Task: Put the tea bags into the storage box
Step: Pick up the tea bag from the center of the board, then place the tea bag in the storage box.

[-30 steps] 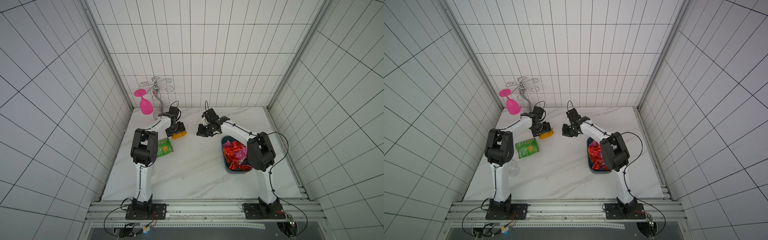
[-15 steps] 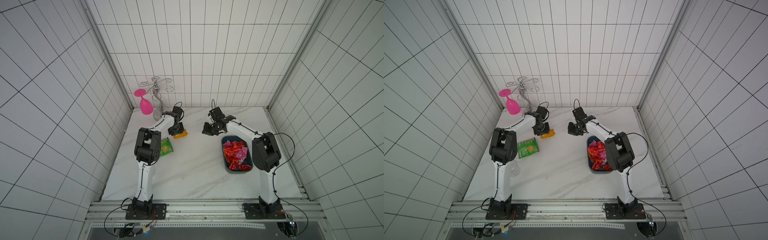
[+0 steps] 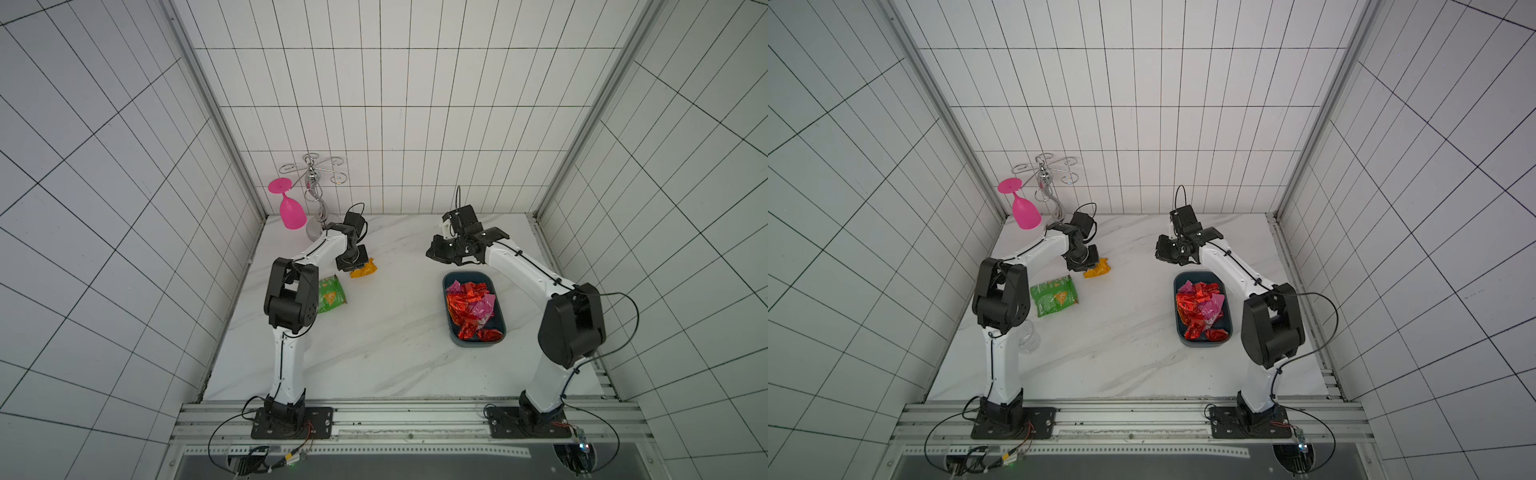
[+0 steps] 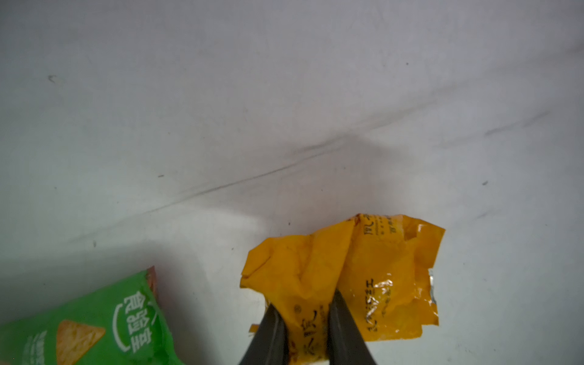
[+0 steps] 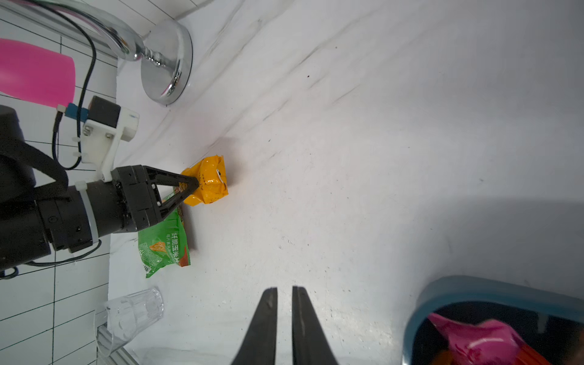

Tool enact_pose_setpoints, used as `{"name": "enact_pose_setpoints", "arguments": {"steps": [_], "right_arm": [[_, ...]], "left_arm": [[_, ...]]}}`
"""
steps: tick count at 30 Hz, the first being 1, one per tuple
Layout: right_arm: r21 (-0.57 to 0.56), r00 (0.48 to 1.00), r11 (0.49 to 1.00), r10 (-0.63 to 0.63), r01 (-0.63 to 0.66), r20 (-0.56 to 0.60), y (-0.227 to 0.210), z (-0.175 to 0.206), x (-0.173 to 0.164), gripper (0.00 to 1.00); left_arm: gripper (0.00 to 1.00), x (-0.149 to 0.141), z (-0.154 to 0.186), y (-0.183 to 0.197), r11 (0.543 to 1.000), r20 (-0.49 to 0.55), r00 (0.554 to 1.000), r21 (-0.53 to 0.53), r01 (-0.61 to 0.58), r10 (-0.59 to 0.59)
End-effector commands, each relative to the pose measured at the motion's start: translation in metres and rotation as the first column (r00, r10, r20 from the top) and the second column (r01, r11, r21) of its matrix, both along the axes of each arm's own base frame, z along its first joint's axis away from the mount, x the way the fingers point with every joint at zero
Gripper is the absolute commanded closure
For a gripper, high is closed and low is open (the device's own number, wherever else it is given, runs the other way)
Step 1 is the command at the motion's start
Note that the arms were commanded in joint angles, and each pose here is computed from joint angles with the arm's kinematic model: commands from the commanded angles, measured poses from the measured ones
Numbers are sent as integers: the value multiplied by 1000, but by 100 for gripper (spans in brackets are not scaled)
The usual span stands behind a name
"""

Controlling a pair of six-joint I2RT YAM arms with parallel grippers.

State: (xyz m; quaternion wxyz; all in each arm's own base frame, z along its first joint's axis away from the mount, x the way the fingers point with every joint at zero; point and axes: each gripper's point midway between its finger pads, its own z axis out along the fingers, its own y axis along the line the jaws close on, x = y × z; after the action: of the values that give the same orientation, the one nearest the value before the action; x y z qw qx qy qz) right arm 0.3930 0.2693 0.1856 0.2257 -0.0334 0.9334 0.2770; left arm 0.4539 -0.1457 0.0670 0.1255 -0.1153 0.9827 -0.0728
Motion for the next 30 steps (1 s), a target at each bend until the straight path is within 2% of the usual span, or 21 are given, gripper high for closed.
{"name": "enact_pose_setpoints", "arguments": {"steps": [1,4,7,10,14,17,20,26,28,30], "right_arm": [[-82,996,994,-80,77,-28,-50,-4,-16,86],[-143,986,976,-166,162,-22,-92,-5,-29,88],[-158,965,955,-260,253,-26,-131,-6,-42,89],[-178,926,913,-377,367,-30,-172,-10,-56,89],[-185,849,844,-523,503,-73,-221,-20,-79,89],[-170,807,807,-584,565,-91,-244,-23,-94,89],[-153,780,785,-617,601,-102,-257,-24,-104,89],[-147,775,781,-622,606,-111,-264,-25,-110,89],[-144,776,783,-621,606,-113,-264,-24,-109,89],[-136,776,784,-620,606,-116,-264,-22,-108,89]], "left_arm": [[76,-15,53,-27,993,81,994,-88,79,-71],[76,-38,78,-56,977,113,981,-128,173,-159],[75,-66,97,-91,947,139,955,-149,283,-264],[75,-98,112,-132,899,161,915,-188,395,-369],[74,-140,126,-191,804,207,831,-218,554,-516],[74,-173,127,-235,717,234,742,-195,669,-629],[74,-199,123,-269,653,236,677,-179,736,-697],[73,-234,117,-324,582,224,626,-233,779,-747],[73,-243,110,-339,570,197,627,-278,773,-754],[73,-247,99,-347,576,157,635,-302,760,-756]]}}
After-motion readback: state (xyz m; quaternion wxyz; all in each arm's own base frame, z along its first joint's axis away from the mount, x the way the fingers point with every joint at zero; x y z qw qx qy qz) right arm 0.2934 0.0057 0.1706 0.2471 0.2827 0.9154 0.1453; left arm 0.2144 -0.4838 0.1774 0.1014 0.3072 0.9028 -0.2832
